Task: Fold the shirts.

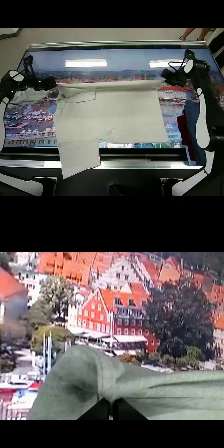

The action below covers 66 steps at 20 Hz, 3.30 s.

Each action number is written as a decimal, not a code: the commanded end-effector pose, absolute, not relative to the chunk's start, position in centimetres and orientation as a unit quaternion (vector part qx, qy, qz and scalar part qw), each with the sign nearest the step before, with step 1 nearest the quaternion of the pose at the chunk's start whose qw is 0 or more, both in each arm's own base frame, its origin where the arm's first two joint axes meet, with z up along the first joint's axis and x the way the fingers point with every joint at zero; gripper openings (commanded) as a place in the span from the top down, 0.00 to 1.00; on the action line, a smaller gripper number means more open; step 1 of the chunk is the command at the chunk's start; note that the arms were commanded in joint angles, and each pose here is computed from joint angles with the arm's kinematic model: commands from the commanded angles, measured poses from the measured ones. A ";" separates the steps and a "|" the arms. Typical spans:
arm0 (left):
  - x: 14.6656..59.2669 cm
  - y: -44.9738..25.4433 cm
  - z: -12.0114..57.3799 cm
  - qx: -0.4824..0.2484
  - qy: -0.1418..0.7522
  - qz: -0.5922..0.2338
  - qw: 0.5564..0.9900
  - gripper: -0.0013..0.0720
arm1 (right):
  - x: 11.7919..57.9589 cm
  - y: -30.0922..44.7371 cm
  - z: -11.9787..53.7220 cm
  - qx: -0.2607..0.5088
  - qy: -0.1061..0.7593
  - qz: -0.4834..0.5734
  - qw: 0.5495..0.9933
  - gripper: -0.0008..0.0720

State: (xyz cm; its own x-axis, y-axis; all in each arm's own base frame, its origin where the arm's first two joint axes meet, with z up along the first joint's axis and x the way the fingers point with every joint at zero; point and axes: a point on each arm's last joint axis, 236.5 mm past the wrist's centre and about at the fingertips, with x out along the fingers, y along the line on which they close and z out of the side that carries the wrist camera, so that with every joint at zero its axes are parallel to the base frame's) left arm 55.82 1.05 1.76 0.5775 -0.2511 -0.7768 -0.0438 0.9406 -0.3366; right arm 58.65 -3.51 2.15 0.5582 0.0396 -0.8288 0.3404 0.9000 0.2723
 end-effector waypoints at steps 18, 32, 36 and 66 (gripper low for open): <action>35.1 -0.6 -5.9 -0.146 0.787 -0.102 0.590 0.37 | 42.4 -0.8 -5.0 0.119 0.763 -0.010 0.635 0.44; 15.8 -5.3 -10.7 -0.264 0.784 -0.073 0.557 0.37 | 30.5 -3.7 -4.0 0.113 0.788 -0.050 0.603 0.36; 15.4 -5.4 -11.3 -0.265 0.783 -0.072 0.557 0.37 | 29.7 -3.6 -4.4 0.114 0.790 -0.050 0.600 0.36; 37.5 0.0 3.0 -0.232 0.556 -0.068 0.795 0.94 | 49.4 -0.5 0.2 0.149 0.575 -0.016 0.804 0.93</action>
State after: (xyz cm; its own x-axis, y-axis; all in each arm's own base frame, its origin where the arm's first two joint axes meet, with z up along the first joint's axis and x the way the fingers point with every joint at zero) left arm 32.80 -1.43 1.42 0.2985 -0.3862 -0.8728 -0.1437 0.8858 -0.4412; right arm 43.44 -0.55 -1.16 0.2066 0.1693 -0.9637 0.1749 0.9627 0.2066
